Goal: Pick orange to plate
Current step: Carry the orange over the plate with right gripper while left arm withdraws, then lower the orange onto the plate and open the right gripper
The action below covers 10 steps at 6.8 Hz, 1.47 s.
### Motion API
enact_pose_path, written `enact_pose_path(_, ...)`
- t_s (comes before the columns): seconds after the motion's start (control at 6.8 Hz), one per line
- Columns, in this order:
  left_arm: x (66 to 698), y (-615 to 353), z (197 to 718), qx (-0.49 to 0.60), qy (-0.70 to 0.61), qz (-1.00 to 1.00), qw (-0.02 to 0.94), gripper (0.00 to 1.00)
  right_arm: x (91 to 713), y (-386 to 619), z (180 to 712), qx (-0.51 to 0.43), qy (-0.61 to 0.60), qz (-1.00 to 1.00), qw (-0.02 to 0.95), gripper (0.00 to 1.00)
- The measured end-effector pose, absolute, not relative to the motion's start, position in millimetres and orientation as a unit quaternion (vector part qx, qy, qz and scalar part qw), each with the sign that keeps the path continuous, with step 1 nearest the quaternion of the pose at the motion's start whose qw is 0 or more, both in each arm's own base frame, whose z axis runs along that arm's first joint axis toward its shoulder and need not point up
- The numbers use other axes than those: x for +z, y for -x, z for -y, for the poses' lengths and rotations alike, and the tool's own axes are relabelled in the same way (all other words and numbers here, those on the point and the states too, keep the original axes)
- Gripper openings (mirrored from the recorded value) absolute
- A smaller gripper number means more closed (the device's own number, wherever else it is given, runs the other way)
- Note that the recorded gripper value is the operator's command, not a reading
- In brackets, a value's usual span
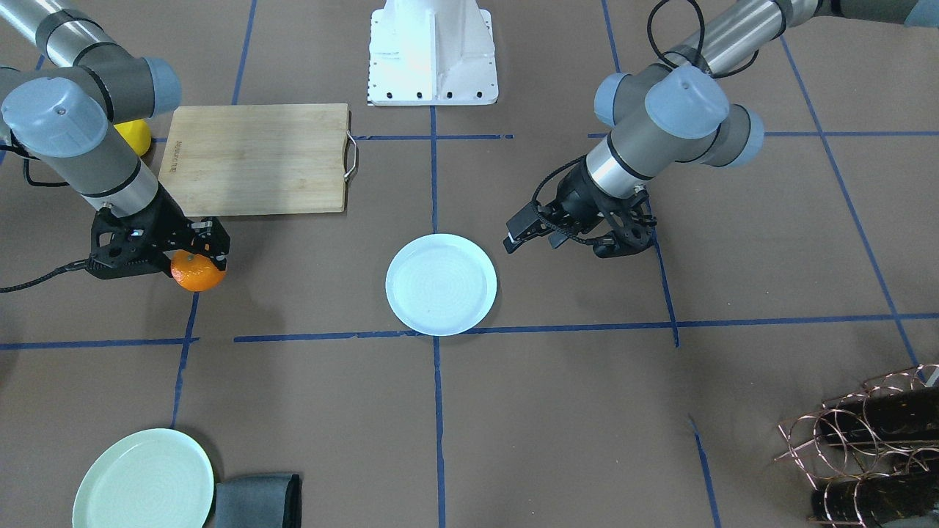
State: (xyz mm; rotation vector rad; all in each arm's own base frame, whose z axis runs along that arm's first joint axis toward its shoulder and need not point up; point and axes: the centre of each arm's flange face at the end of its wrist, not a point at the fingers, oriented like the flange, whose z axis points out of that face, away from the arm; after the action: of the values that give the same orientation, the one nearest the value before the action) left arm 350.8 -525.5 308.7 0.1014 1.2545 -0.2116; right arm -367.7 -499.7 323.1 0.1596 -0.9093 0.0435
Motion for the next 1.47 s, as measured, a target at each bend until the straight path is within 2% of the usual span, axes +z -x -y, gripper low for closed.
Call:
enact_pose_path(0.29,357,-274,543,-0.088,-0.112,-0.552,0.822,1.0,268,419,494,0.038,-0.08,0.459,0.884,0.0)
enact_pose_path(0.59,431,-185,550,-0.012,-0.197,-0.482,0.854,1.0,222,491,496,0.062,-0.088,0.46,0.881,0.0)
enact_pose_path(1.03,485,-68,556,0.023,-0.247,-0.406,0.88,1.0,193,583,484,0.069,-0.111,0.434,0.891,0.0)
enact_pose_path(1.18,497,-45,551,0.022,-0.249,-0.393,0.885,1.0,190,603,477,0.065,-0.114,0.428,0.894,0.17)
enact_pose_path(1.32,507,-26,546,0.018,-0.253,-0.384,0.888,1.0,191,616,474,0.062,-0.117,0.425,0.895,0.9)
enact_pose_path(1.47,511,-13,543,0.012,-0.256,-0.379,0.889,1.0,193,624,475,0.06,-0.119,0.426,0.895,1.0)
